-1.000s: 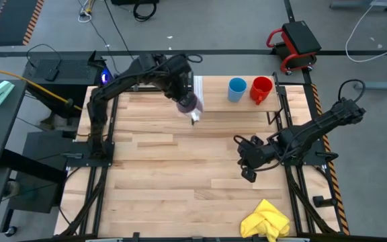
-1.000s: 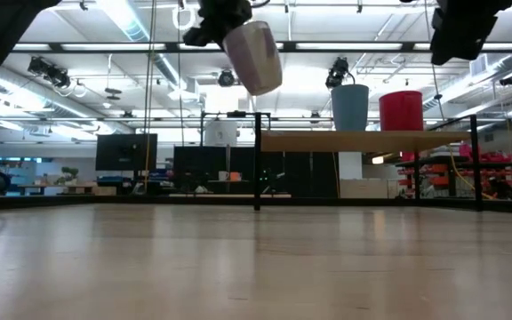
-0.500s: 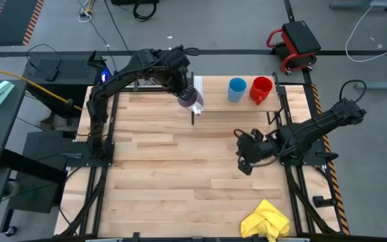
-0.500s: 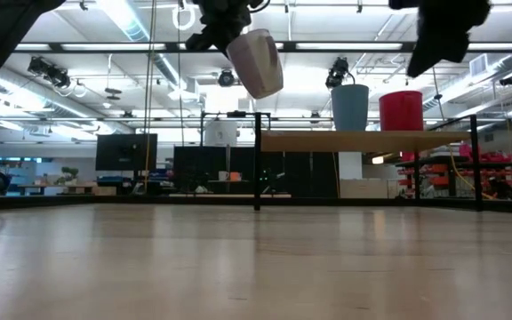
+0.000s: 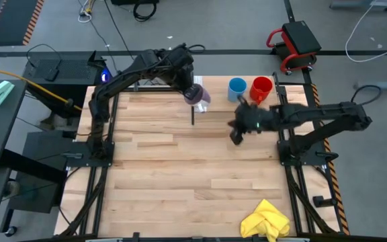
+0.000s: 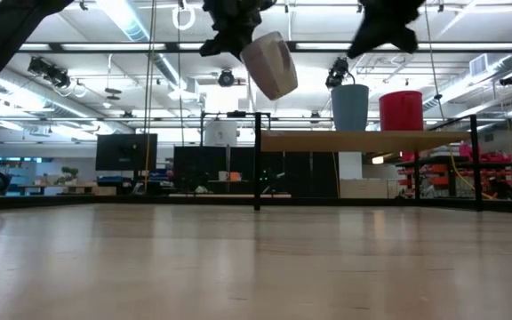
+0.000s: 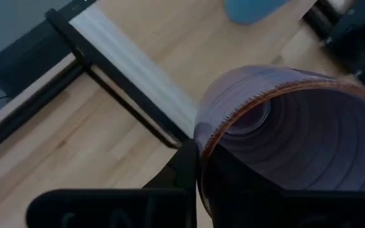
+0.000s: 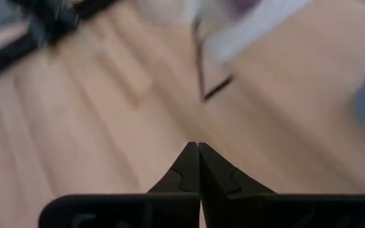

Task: Stack small to large cups/mugs on shelf
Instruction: Put the purple mug on the shelf

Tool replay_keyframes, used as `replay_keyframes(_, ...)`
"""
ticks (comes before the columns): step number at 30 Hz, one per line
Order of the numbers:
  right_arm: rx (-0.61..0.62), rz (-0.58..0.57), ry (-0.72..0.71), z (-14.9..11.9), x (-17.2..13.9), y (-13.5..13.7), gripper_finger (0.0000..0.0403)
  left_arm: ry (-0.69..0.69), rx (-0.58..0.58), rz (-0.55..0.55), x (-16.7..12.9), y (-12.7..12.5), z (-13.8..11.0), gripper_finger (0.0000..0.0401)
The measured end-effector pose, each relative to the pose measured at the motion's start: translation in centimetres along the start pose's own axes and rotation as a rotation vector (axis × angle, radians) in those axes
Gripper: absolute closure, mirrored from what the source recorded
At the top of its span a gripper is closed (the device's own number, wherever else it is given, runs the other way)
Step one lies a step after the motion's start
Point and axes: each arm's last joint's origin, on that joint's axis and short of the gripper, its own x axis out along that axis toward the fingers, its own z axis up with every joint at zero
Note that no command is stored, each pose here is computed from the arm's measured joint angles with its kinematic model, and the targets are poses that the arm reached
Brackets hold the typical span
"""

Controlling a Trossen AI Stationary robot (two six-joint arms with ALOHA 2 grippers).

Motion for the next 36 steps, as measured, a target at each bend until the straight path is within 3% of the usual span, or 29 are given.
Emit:
replay_keyframes(9,0.041,-0.036,-0.144,5.4,-0.2,-2.0,0.0395,-0.037,0.058,0.013,1.7,0.7,1.1,0.0383)
replay_keyframes(21,-0.048,0.062,-0.123,6.2,4.5,0.0,0.0358,-0.024,0.073,0.022,3.1,0.9,1.4,0.0383)
replay_keyframes(28,-0.056,0.033,-0.094,6.0,5.9,0.1,0.0341,-0.033,0.067,0.012,3.6,0.8,1.6,0.0383)
replay_keyframes(36,-0.047,-0.016,-0.115,6.3,6.3,-0.4,0.035,-0.04,0.067,0.013,3.7,0.8,1.7,0.0383)
